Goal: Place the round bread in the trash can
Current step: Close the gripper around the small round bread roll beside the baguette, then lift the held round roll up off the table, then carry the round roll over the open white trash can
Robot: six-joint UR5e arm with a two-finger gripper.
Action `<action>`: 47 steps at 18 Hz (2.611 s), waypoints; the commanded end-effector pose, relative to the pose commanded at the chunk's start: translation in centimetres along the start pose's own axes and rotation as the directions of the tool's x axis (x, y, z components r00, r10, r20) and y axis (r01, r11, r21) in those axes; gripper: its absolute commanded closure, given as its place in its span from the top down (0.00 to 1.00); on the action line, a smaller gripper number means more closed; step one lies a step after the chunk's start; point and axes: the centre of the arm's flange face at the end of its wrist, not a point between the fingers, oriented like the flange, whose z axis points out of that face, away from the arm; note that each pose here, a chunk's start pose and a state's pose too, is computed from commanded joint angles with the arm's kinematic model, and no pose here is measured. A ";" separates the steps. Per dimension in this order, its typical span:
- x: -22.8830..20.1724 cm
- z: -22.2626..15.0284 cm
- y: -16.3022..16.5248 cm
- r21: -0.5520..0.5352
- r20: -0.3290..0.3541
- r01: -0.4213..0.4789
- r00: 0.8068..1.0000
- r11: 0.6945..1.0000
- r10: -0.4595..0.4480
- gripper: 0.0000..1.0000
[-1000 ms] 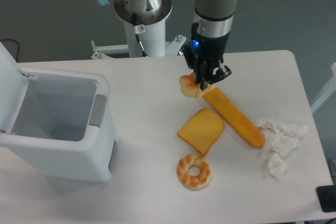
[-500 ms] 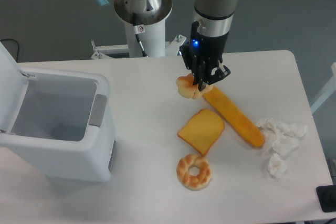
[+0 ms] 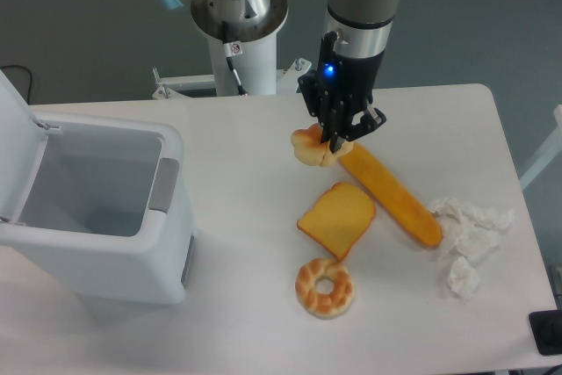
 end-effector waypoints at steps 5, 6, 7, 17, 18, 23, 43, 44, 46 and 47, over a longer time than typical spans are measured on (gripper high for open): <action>0.0 -0.2 -0.1 0.001 0.004 -0.001 1.000 1.000 0.001 0.21; 0.0 -0.2 0.0 0.001 0.003 -0.001 1.000 1.000 0.001 0.21; 0.0 -0.2 -0.1 0.003 0.004 0.001 1.000 1.000 -0.001 0.21; 0.0 -0.5 -0.4 0.022 0.004 0.019 1.000 1.000 -0.019 0.21; 0.1 -0.5 -0.6 0.047 -0.002 0.041 0.999 0.998 -0.041 0.21; -0.3 -1.1 -1.7 0.161 -0.007 0.176 0.984 0.971 -0.178 0.21; 1.8 -6.7 -6.5 0.432 -0.323 0.638 0.769 0.637 -0.551 0.21; 2.1 -6.9 -6.8 0.429 -0.334 0.648 0.761 0.629 -0.556 0.21; 3.1 -6.8 -8.0 0.422 -0.350 0.654 0.757 0.628 -0.552 0.22; 3.5 -6.6 -8.5 0.416 -0.358 0.654 0.757 0.632 -0.547 0.22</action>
